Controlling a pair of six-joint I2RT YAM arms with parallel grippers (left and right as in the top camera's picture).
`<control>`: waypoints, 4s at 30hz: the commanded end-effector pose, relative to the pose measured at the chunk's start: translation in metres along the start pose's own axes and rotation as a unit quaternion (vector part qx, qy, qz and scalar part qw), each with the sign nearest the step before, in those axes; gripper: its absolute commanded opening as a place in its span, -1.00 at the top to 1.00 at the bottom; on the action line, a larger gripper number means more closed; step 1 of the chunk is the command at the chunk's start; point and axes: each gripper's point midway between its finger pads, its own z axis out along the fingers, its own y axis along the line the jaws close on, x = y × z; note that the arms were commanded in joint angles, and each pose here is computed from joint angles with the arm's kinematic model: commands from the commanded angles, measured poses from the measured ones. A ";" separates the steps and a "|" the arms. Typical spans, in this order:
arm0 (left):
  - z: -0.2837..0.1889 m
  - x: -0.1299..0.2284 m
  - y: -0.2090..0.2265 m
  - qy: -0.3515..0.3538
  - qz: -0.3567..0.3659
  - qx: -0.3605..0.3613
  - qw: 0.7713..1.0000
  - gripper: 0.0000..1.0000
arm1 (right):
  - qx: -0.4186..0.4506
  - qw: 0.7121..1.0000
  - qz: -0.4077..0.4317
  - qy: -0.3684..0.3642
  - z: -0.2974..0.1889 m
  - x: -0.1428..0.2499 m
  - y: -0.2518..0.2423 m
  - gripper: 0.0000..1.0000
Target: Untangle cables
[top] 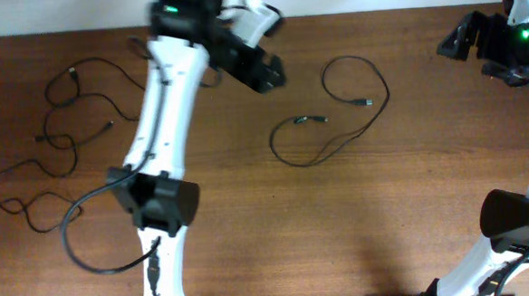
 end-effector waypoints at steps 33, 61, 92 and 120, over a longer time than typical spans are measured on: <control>-0.049 -0.060 -0.194 -0.240 0.188 0.000 0.953 1.00 | -0.075 0.996 -0.039 -0.001 0.005 0.001 0.044 -0.97; -0.157 -0.022 -0.034 -0.321 -0.259 -0.158 0.897 1.00 | -0.093 0.980 -0.057 0.167 0.173 0.094 0.177 -0.23; -0.172 0.063 -0.075 -0.214 -0.263 -0.120 0.933 1.00 | 0.009 0.990 0.077 0.116 0.145 0.028 0.035 -0.25; 0.172 0.140 0.057 0.044 -0.344 -0.316 0.883 -0.16 | 0.020 0.990 0.066 0.124 0.144 0.033 0.031 -0.26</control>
